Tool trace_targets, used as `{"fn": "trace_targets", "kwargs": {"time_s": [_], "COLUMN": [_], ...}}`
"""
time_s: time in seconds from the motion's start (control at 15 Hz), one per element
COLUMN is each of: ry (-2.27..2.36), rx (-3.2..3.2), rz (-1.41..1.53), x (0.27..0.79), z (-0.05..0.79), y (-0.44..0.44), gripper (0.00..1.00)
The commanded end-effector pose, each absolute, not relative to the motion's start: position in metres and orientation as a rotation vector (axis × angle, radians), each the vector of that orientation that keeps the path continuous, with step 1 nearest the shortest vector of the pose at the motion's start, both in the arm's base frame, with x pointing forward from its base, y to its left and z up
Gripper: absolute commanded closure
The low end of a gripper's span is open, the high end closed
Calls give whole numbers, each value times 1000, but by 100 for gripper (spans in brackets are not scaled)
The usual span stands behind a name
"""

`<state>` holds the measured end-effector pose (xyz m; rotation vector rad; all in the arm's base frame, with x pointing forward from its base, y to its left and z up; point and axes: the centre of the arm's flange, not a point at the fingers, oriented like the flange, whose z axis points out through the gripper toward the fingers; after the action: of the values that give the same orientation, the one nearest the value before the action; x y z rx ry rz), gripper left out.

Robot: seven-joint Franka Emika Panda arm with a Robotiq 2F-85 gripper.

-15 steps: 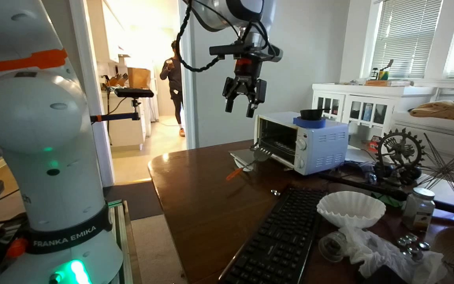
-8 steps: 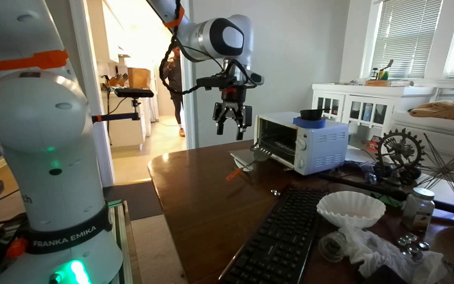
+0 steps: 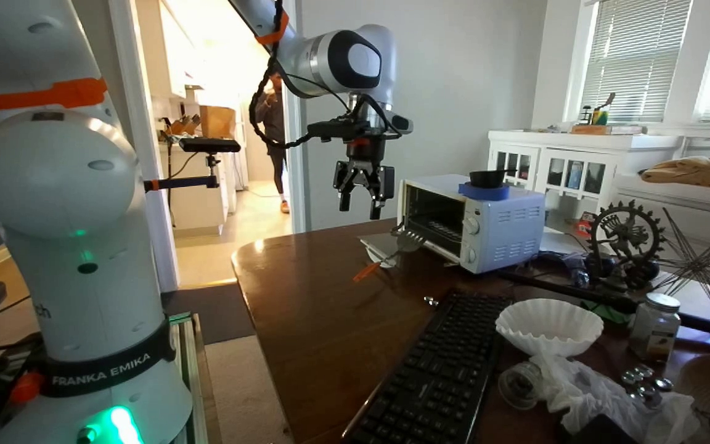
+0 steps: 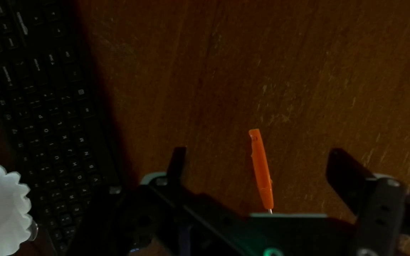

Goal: Use the fish slice to place the glass objects on top of the white oven.

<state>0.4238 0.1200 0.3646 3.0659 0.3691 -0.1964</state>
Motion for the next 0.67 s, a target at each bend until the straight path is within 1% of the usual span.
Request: {"fn": "trace_targets", "kwargs": {"time_s": [0.0, 0.33, 0.6], "ry": [378, 424, 555], "rx": [3082, 3120, 3131], "rz": [-165, -87, -96], "x": [423, 423, 419], "z": [348, 318, 292], "y": [134, 149, 164], "gripper": [0, 0, 0]}}
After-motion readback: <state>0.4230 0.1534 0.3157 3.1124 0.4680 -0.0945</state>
